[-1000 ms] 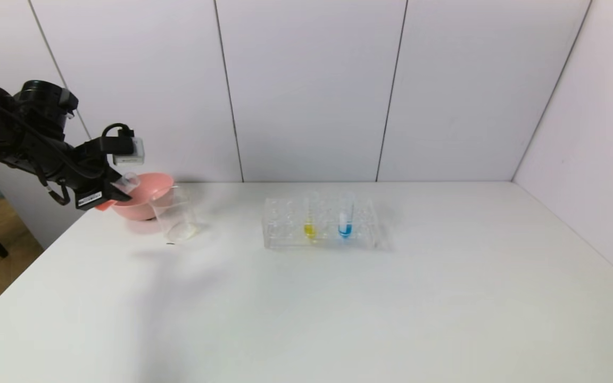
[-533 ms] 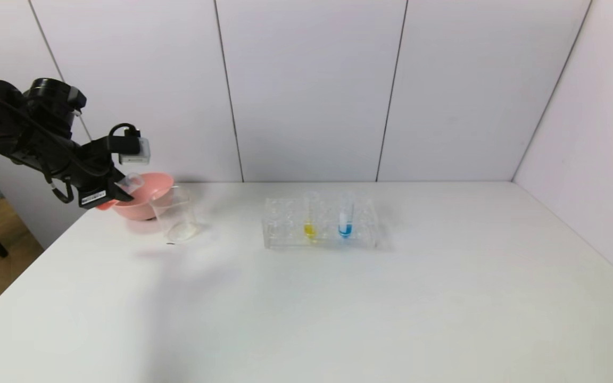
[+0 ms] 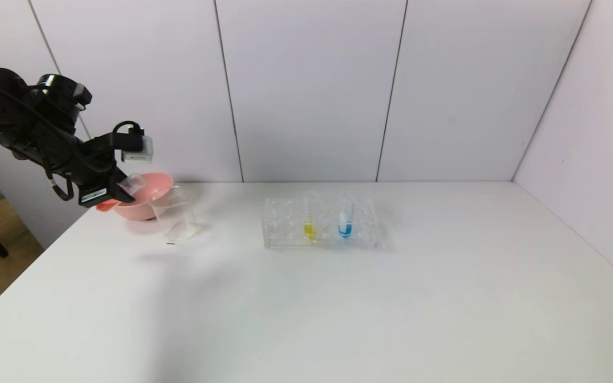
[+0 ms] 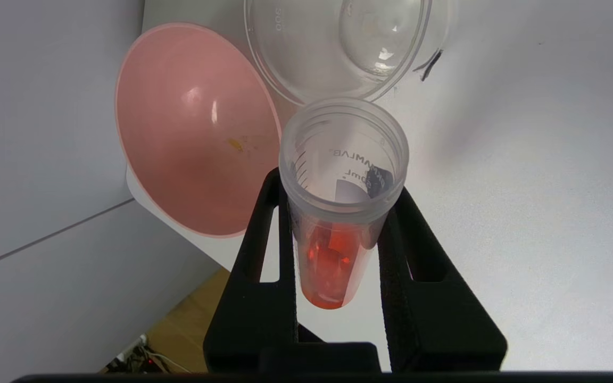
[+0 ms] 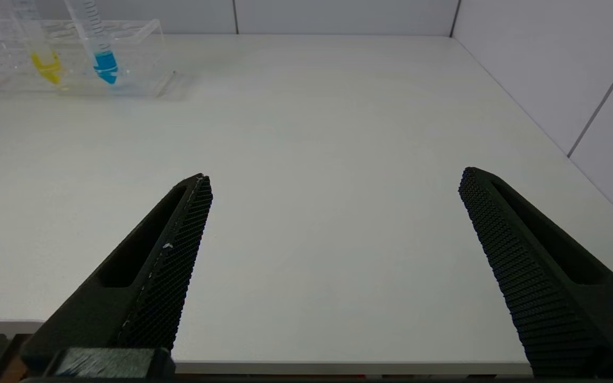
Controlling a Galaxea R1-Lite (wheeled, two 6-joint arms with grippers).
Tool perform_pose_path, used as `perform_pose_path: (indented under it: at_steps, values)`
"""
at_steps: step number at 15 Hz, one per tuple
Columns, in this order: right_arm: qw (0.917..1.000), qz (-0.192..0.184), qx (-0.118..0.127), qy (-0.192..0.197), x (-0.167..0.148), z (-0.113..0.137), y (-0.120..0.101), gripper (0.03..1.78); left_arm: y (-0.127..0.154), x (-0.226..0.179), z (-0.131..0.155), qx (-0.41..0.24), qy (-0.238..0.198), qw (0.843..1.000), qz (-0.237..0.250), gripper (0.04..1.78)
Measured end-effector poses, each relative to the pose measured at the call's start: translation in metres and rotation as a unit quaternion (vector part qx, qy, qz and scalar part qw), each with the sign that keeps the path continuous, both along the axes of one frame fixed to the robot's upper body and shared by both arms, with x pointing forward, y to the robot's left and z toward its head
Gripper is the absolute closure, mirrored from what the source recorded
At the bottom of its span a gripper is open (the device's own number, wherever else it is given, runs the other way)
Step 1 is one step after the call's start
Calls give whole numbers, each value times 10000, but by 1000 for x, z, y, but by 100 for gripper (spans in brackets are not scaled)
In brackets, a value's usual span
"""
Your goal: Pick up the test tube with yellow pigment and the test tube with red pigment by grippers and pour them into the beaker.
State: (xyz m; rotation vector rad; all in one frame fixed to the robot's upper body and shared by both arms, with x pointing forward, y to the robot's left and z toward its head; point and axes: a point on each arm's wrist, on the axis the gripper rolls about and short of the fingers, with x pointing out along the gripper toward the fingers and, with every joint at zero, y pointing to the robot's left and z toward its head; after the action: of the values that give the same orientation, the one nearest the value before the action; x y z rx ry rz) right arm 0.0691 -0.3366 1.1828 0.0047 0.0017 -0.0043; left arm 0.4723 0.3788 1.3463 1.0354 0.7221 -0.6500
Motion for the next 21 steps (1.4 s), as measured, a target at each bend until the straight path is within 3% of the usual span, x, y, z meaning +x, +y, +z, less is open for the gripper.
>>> perform_pose_path:
  at_steps: [21]
  values:
    - [10000,2,0,0,0,0,0,11,-12,10,-8,803,181,9961,321,137]
